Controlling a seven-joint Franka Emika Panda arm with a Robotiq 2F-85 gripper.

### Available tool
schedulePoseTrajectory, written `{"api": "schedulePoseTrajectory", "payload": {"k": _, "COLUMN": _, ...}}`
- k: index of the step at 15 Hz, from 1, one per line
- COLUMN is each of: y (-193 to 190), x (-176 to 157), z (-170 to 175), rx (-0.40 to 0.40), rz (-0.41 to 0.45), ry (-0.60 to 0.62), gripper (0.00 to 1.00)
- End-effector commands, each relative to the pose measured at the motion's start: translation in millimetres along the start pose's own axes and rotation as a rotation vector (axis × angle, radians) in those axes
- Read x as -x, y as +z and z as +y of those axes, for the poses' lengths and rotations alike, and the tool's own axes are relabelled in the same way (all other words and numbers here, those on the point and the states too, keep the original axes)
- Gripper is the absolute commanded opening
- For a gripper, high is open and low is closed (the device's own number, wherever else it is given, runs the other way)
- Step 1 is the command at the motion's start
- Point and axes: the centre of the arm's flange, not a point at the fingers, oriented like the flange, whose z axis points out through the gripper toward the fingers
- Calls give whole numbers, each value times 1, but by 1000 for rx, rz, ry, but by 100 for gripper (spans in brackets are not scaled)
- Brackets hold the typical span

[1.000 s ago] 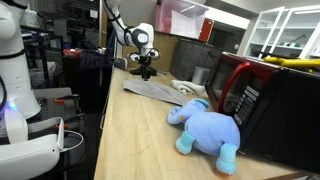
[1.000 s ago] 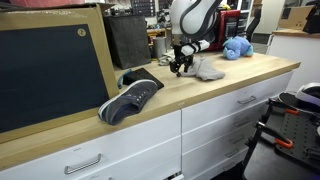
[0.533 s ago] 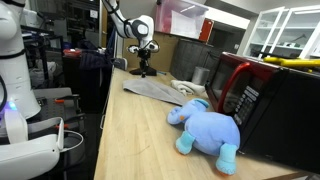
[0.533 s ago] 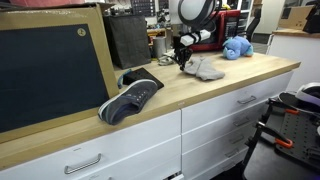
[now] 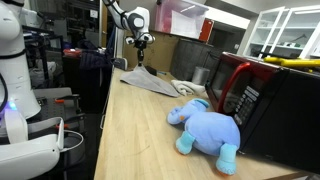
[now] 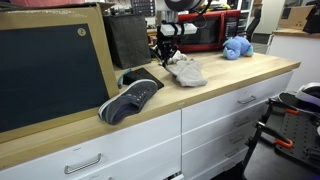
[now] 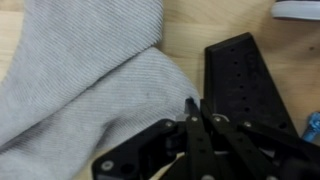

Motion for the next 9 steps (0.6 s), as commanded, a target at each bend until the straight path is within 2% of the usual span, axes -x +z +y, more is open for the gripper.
{"api": "schedulePoseTrajectory", "payload": {"k": 1, "y": -18, "x": -1, "z": -30, "rx": -63, "rz": -4, "ry": 74, "gripper": 1}}
{"api": "schedulePoseTrajectory", "payload": {"k": 2, "y": -21, "x": -2, "z": -29, "rx": -75, "rz": -9, "ry": 85, "gripper": 29}}
{"api": "schedulePoseTrajectory", "payload": {"k": 3, "y": -26, "x": -3, "z": -25, "rx": -80, "rz": -11, "ry": 99, "gripper": 29}}
{"api": "schedulePoseTrajectory", "payload": {"k": 9, "y": -66, "x": -33, "z": 59, "rx": -66, "rz": -10, "ry": 215, "gripper": 74}}
